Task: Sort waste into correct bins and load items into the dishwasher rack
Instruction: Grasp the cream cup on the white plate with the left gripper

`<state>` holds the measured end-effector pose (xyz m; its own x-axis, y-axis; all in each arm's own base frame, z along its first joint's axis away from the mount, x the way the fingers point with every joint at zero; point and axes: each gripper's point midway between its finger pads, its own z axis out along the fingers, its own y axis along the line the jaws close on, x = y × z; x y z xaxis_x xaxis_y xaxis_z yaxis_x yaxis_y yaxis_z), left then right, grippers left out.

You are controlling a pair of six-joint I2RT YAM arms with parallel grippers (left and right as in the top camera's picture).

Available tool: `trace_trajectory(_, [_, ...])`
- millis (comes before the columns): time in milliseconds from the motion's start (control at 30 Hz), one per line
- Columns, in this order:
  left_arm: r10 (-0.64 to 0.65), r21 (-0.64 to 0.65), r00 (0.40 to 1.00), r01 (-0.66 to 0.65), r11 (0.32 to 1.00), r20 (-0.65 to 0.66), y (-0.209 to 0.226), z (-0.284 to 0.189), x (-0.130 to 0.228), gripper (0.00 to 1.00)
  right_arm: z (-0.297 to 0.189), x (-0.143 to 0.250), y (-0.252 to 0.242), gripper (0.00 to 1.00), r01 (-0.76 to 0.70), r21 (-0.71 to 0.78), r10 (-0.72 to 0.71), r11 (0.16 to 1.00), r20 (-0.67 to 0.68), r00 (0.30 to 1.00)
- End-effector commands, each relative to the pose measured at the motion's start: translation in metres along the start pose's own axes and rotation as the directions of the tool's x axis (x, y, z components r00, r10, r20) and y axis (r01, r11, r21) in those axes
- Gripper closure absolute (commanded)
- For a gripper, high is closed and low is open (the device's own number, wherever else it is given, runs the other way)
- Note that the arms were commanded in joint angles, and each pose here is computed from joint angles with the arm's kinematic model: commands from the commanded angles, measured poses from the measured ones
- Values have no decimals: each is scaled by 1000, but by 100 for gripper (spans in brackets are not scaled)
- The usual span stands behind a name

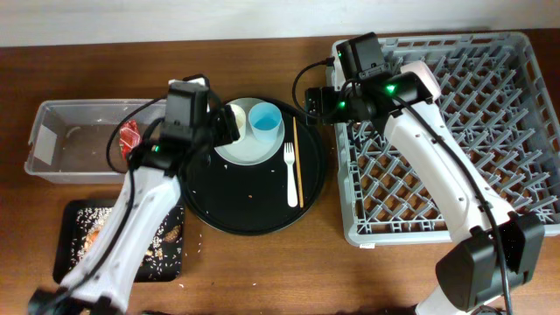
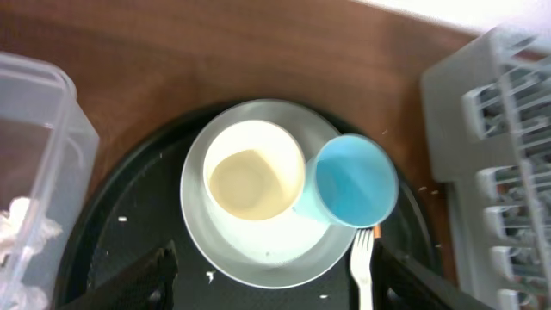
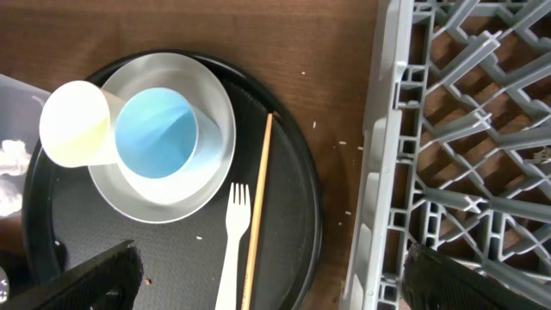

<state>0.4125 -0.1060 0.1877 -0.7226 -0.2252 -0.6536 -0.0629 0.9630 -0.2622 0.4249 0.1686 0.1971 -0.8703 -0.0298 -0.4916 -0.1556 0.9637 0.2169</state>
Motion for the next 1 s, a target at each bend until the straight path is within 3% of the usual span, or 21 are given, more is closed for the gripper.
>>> trace_trajectory(0, [-18,-25,1000,17,1000,-14,1,41,-8,28,-5,-4,4,1,8,-12,-8,1000,17,1000])
trace_trajectory(133, [-171,-101,984,165,981,-53,41,64,-2,28,-5,-4,4,1,8,-12,-8,1000,18,1000])
trace_trajectory(433, [-204,-105,953,184,977,-226,53,110,47,30,-5,-4,4,1,8,-12,-8,1000,17,1000])
trace_trajectory(500, [-205,-110,950,183,977,-234,54,113,50,55,-5,-4,4,1,8,-12,-8,1000,17,1000])
trace_trajectory(667, [-204,-107,952,184,977,-228,54,114,49,74,-5,-4,4,1,8,-12,-8,1000,18,1000])
trace_trajectory(733, [-203,-104,953,184,977,-223,53,114,47,88,-5,-4,4,1,8,-12,-8,1000,18,1000])
trace_trajectory(767, [-203,-102,954,184,978,-220,53,114,46,99,-5,-4,4,1,8,-12,-8,1000,18,1000])
trace_trajectory(900, [-200,-87,960,186,979,-196,49,109,35,100,-5,-4,4,1,8,-12,-8,1000,18,1000])
trace_trajectory(967, [-194,-38,975,191,981,-106,37,80,-1,99,-5,-4,4,1,8,-12,-8,1000,17,1000])
